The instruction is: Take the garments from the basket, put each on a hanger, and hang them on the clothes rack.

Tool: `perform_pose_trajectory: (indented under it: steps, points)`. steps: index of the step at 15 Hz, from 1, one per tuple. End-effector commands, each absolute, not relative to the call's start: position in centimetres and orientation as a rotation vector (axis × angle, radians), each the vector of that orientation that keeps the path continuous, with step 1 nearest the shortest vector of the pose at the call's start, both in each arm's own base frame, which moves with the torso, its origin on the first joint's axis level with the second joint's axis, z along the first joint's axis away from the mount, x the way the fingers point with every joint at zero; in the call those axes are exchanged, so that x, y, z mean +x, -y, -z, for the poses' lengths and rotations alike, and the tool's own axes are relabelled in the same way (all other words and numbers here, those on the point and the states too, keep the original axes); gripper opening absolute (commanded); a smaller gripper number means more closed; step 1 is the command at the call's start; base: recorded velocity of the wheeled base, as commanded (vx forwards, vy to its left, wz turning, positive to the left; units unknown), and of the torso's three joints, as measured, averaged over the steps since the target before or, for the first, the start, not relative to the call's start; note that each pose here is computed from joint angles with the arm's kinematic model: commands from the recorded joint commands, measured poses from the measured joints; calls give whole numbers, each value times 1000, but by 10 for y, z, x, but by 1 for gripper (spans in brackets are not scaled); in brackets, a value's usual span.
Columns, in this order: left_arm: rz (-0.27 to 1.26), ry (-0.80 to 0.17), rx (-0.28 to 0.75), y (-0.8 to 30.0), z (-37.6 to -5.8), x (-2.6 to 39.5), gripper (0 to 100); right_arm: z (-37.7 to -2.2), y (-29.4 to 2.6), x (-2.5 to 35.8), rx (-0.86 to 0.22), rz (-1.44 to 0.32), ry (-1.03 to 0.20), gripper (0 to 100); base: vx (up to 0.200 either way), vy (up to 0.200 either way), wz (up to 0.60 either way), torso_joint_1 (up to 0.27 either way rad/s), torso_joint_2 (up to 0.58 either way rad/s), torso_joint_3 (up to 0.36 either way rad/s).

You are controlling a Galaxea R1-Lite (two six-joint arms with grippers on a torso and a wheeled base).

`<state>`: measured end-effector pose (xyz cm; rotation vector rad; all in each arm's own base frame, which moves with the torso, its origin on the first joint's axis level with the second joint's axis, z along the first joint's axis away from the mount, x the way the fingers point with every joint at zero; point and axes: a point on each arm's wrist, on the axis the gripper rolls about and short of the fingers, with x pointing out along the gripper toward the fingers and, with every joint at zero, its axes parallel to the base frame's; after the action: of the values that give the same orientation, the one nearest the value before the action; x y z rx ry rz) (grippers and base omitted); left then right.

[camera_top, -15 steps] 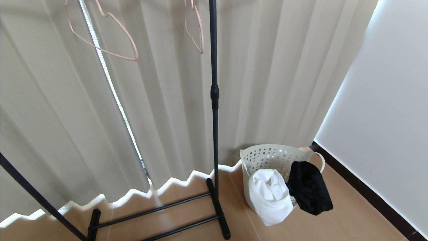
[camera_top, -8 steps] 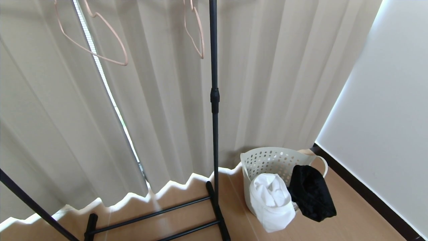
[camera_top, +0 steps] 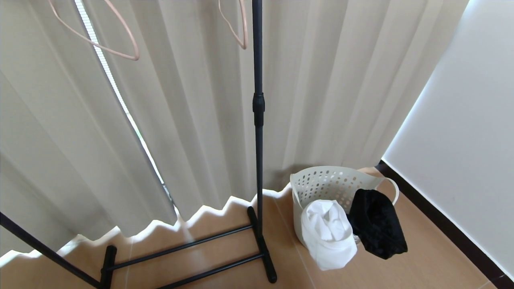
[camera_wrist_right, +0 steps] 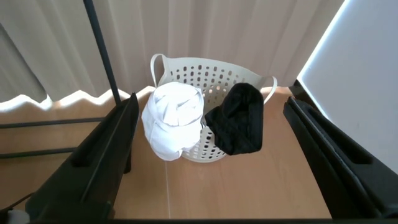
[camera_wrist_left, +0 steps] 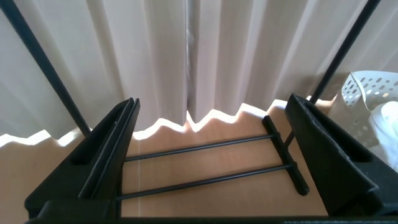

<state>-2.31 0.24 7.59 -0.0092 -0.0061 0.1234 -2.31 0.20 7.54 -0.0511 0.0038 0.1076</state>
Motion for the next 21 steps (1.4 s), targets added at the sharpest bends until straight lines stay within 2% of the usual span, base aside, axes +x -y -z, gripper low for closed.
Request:
perform_pose_trajectory:
  steps: [1, 21]
  points:
    - [-124, 5, -9, -2, -76, -23, 100, -75, -2, -23, -52, -108, -3, 100, 0, 0, 0, 2, 12, -198]
    - [-124, 4, -12, -2, -76, -23, 100, -75, -2, -23, -56, -105, -9, 100, 0, 0, 0, 2, 3, -195]
